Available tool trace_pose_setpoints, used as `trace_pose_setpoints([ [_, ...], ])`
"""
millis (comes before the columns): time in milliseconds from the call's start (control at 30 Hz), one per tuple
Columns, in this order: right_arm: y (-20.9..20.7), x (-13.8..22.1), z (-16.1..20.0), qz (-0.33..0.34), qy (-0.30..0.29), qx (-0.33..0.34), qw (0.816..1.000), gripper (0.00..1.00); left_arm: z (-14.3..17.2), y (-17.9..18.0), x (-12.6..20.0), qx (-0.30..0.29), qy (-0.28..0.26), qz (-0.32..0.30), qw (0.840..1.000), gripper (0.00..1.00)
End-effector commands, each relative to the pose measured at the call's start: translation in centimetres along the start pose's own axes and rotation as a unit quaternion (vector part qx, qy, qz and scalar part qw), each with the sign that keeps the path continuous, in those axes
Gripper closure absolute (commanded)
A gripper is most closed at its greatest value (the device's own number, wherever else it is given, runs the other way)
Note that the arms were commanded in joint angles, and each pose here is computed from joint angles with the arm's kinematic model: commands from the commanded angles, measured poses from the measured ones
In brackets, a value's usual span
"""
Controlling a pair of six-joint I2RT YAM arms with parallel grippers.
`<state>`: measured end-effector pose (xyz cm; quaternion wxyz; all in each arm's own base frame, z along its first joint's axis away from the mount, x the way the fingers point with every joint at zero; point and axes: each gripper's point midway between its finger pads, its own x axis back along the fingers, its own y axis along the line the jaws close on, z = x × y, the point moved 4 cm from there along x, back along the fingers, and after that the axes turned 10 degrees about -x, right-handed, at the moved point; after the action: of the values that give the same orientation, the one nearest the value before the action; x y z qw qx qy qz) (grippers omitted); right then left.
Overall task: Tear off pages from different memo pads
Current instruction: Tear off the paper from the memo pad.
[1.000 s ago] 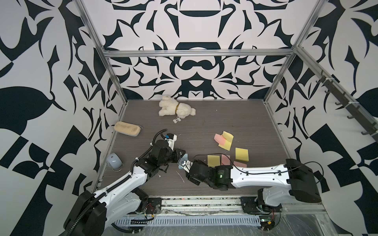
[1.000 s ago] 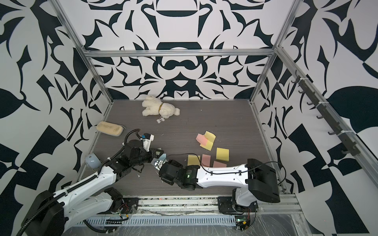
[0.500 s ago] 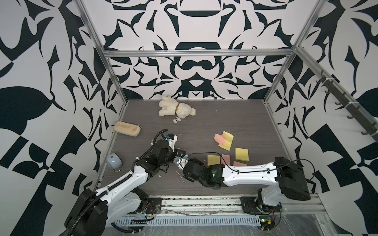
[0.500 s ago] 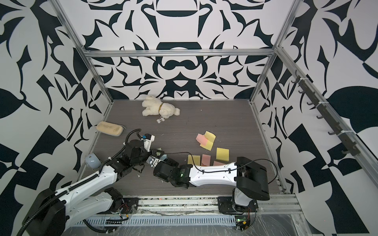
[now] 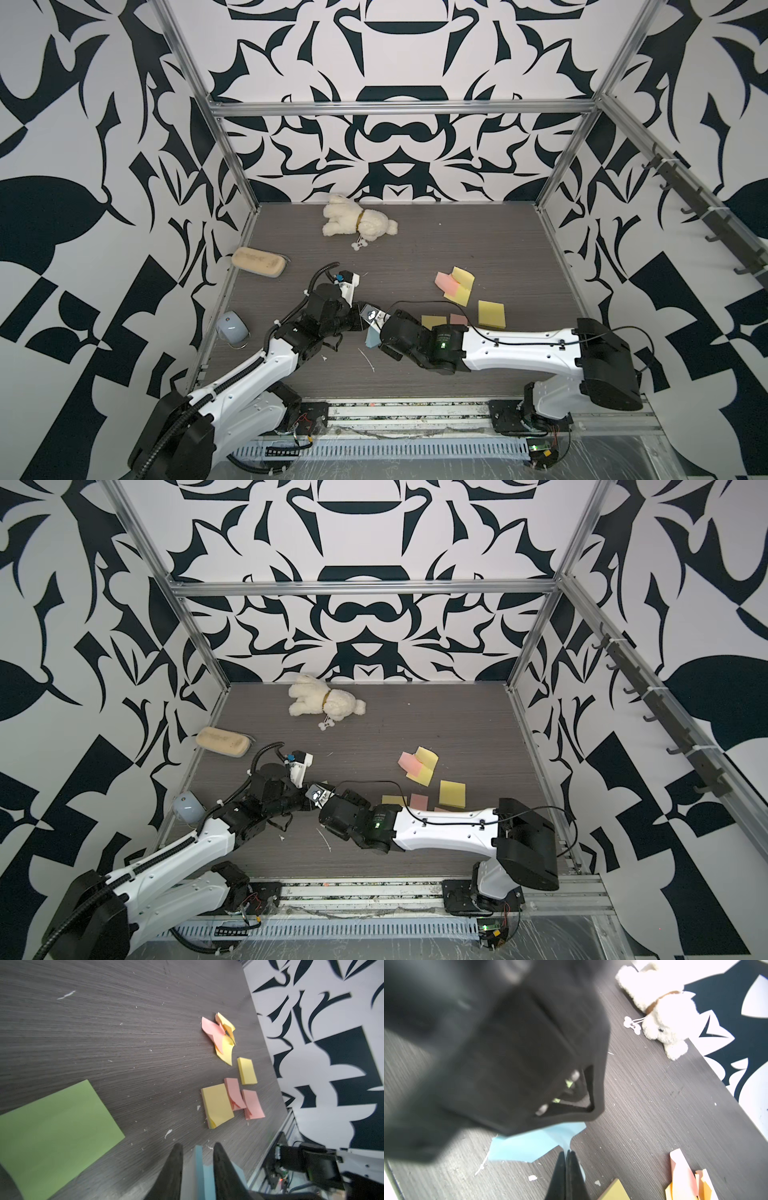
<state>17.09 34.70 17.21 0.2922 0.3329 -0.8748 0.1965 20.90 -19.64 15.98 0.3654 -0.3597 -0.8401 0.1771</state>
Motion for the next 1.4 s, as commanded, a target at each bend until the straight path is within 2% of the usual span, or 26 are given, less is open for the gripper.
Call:
trace_pose_setpoints([
  [0, -1.0, 1.4, -2.2, -0.013, -0.016, -0.03, 0.999, 1.0, -1.0, -0.6, 1.4, -0.017, -0.038, 0.013, 0.999, 0.6],
  [133, -2.3, 1.6, -2.4, -0.01, -0.007, -0.027, 1.0, 1.0, -1.4, -1.3, 2.7, -0.034, -0.086, 0.037, 0.995, 0.49],
  [200, -3.0, 1.6, -2.5, -0.011, 0.0, -0.031, 0.999, 1.0, -1.1, -1.7, 2.8, -0.042, -0.091, 0.042, 0.994, 0.45],
  [300, -3.7, 1.9, -2.7, -0.012, 0.003, -0.034, 0.999, 1.0, -0.3, -2.1, 2.3, -0.066, -0.078, 0.037, 0.994, 0.4],
  [533, -4.1, 3.0, -3.3, -0.022, 0.005, -0.033, 0.999, 1.0, 1.3, -2.8, 0.2, -0.109, -0.032, 0.028, 0.993, 0.4],
  [667, -4.2, 3.5, -3.5, -0.029, 0.003, -0.035, 0.999, 1.0, 1.1, -2.9, -0.6, -0.117, -0.023, 0.027, 0.993, 0.46],
  [867, -4.4, 4.1, -3.5, -0.029, -0.001, -0.038, 0.999, 1.0, 0.9, -2.7, -0.8, -0.114, -0.023, 0.018, 0.993, 0.62],
  [967, -4.4, 4.1, -3.5, -0.03, 0.0, -0.036, 0.999, 1.0, 0.6, -3.0, -0.6, -0.112, -0.025, 0.019, 0.993, 0.57],
  [1033, -4.5, 4.1, -3.6, -0.029, -0.002, -0.038, 0.999, 1.0, 0.4, -3.3, -0.4, -0.115, -0.028, 0.025, 0.993, 0.58],
  [1233, -4.9, 4.1, -4.0, -0.032, -0.01, -0.049, 0.998, 1.0, 0.0, -3.9, -1.1, -0.119, -0.026, 0.041, 0.992, 0.74],
  [1367, -6.0, 4.1, -4.0, -0.019, -0.011, -0.061, 0.998, 1.0, 0.1, -3.9, -1.6, -0.115, -0.02, 0.046, 0.992, 0.95],
])
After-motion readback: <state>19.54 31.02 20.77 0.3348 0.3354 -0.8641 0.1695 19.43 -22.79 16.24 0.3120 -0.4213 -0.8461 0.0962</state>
